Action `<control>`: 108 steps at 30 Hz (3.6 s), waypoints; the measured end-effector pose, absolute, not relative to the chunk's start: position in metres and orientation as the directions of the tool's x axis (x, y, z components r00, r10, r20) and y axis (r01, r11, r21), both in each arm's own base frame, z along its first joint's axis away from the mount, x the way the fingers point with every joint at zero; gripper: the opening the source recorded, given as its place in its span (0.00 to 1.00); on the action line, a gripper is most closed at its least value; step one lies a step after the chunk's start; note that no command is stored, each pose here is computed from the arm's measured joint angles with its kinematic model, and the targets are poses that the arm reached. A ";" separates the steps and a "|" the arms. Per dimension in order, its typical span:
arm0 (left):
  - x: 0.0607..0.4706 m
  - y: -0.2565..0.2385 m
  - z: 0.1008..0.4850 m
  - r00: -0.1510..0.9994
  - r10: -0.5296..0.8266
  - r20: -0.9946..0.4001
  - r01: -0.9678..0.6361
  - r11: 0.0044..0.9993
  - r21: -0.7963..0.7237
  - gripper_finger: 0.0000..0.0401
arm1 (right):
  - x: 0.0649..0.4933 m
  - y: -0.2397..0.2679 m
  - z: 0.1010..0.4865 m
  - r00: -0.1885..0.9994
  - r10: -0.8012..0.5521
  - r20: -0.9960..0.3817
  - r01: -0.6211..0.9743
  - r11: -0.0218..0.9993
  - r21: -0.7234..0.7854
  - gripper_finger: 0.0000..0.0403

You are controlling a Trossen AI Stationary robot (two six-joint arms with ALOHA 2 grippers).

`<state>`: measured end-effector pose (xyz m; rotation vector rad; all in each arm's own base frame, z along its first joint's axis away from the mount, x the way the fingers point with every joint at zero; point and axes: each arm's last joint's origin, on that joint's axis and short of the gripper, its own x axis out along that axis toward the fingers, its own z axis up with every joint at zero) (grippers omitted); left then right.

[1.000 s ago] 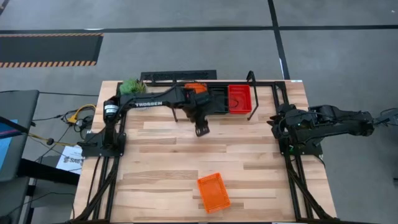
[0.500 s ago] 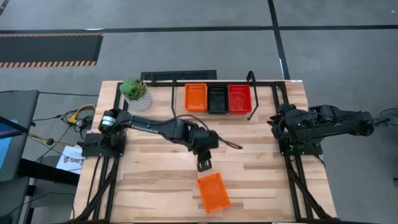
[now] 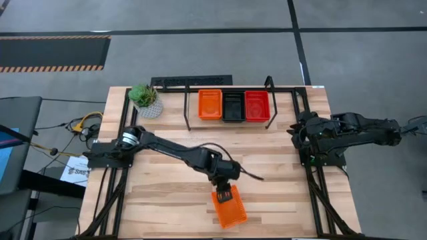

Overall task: Stack baskets on shelf by color
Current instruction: Stack the orange bin on top of the orange bins on the shelf

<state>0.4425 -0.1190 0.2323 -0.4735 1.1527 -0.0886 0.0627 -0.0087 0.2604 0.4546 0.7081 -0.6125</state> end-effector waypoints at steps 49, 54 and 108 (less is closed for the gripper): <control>0.454 -0.044 0.225 0.311 -0.024 -0.950 -0.236 0.966 -0.102 0.25 | 0.062 -0.009 0.260 0.594 -0.361 -0.719 0.658 0.732 0.176 0.40; 0.452 -0.038 0.218 0.283 -0.035 -0.958 -0.178 0.980 -0.088 0.25 | 0.062 -0.009 0.260 0.594 -0.361 -0.719 0.658 0.732 0.176 0.40; 0.457 -0.045 0.189 0.289 -0.042 -0.956 -0.017 0.999 -0.049 0.27 | 0.062 -0.009 0.260 0.594 -0.361 -0.719 0.659 0.731 0.177 0.40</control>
